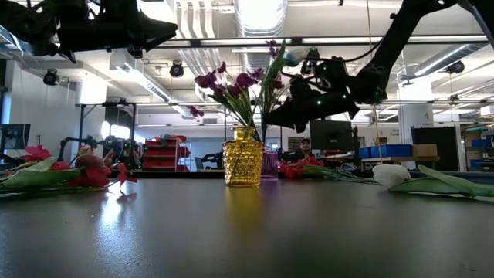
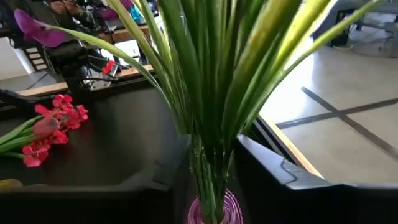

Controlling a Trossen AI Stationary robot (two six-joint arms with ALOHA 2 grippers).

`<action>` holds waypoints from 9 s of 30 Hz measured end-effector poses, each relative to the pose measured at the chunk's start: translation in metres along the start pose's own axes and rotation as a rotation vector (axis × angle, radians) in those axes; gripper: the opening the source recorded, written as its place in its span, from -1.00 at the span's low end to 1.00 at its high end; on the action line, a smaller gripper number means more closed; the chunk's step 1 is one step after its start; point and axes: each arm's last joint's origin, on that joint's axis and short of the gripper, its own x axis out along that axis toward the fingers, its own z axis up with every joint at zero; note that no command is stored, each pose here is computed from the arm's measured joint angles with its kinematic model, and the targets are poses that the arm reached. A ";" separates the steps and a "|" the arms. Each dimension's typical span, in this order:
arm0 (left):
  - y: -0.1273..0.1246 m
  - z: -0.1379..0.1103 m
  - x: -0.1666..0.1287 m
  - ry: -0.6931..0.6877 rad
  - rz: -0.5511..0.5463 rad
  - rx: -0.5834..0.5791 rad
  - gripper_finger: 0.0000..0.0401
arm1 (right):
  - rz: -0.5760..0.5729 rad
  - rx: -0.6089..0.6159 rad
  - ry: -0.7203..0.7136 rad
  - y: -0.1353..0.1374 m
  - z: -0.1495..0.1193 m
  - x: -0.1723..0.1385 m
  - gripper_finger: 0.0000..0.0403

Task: Sort flowers into vase by color
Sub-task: Put the purple flowers into the violet vase, then put the red tulip into the violet vase

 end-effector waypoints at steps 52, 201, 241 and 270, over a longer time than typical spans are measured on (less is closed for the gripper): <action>0.000 -0.001 0.000 0.009 -0.002 -0.011 -0.22 | -0.137 0.009 0.258 -0.003 0.083 -0.001 0.33; -0.303 -0.073 -0.047 1.855 0.658 -0.657 -0.92 | -0.150 -0.186 0.108 0.130 0.042 -0.153 -0.86; -0.207 0.045 0.042 0.750 0.266 -0.140 -1.00 | -0.299 -0.240 -0.006 0.137 0.059 -0.178 -0.86; -0.032 -0.080 0.187 0.125 -0.133 0.012 -1.00 | -0.298 -0.227 0.024 0.134 0.055 -0.172 -0.86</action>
